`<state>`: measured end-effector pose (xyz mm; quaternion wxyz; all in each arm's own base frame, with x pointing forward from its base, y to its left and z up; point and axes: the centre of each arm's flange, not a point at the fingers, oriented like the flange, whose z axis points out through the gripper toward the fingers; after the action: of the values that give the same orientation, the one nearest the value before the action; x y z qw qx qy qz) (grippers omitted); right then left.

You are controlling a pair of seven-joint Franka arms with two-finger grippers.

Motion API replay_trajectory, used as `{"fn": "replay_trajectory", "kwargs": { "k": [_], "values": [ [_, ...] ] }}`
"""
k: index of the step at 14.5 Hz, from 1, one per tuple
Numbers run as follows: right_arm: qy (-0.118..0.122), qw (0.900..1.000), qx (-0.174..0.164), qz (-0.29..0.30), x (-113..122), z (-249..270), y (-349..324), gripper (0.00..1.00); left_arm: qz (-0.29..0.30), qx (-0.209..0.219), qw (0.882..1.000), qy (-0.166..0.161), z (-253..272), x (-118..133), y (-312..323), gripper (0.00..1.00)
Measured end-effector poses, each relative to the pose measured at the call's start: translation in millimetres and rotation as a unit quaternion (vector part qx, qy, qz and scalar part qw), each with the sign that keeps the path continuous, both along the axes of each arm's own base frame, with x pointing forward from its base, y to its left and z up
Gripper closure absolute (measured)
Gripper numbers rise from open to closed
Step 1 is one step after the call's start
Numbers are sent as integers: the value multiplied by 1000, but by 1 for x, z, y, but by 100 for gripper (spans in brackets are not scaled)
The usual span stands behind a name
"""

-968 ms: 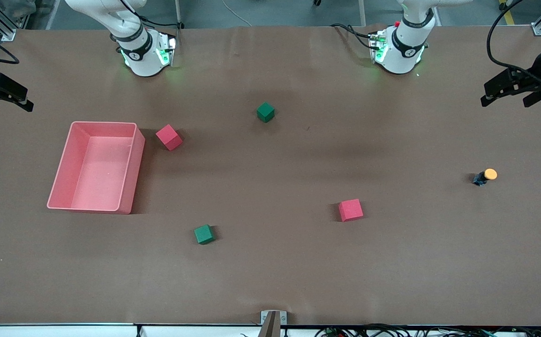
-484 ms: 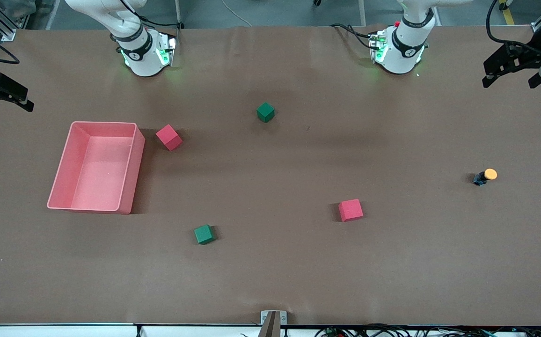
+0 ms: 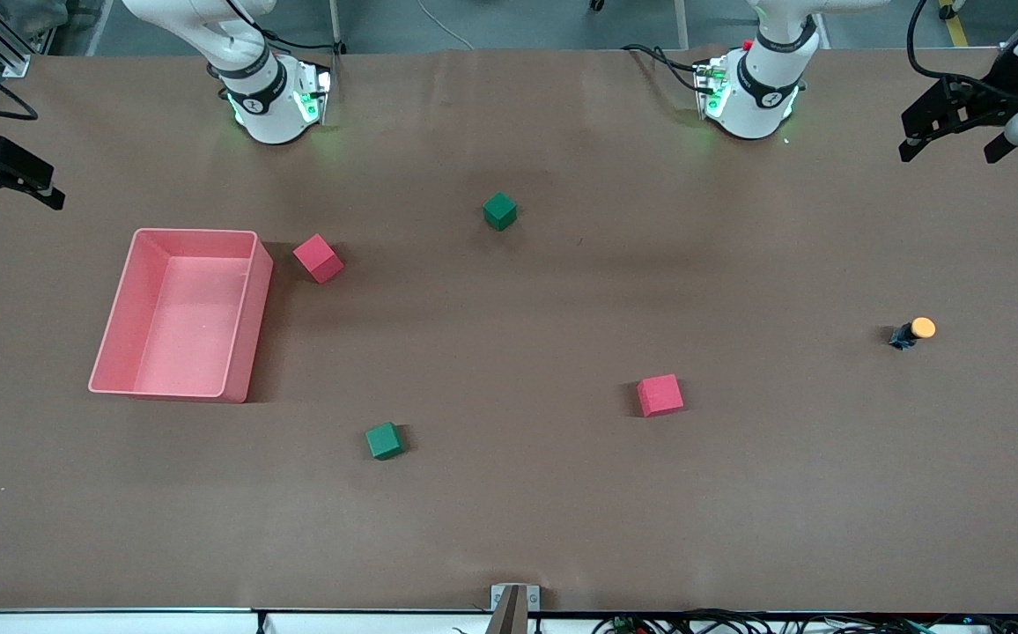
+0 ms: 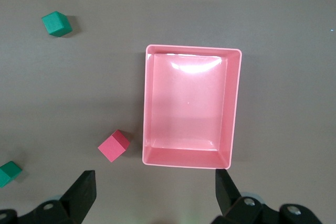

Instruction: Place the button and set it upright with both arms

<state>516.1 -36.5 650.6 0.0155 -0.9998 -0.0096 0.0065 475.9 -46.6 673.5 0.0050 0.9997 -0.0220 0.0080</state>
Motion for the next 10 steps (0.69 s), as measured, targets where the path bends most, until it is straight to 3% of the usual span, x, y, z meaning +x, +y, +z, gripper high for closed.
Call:
{"fn": "replay_trajectory", "kwargs": {
  "k": [10],
  "values": [
    [2,1000,0,1,0,-2,1,0,3,-4,1000,3,-2,0,0,0]
  ]
}}
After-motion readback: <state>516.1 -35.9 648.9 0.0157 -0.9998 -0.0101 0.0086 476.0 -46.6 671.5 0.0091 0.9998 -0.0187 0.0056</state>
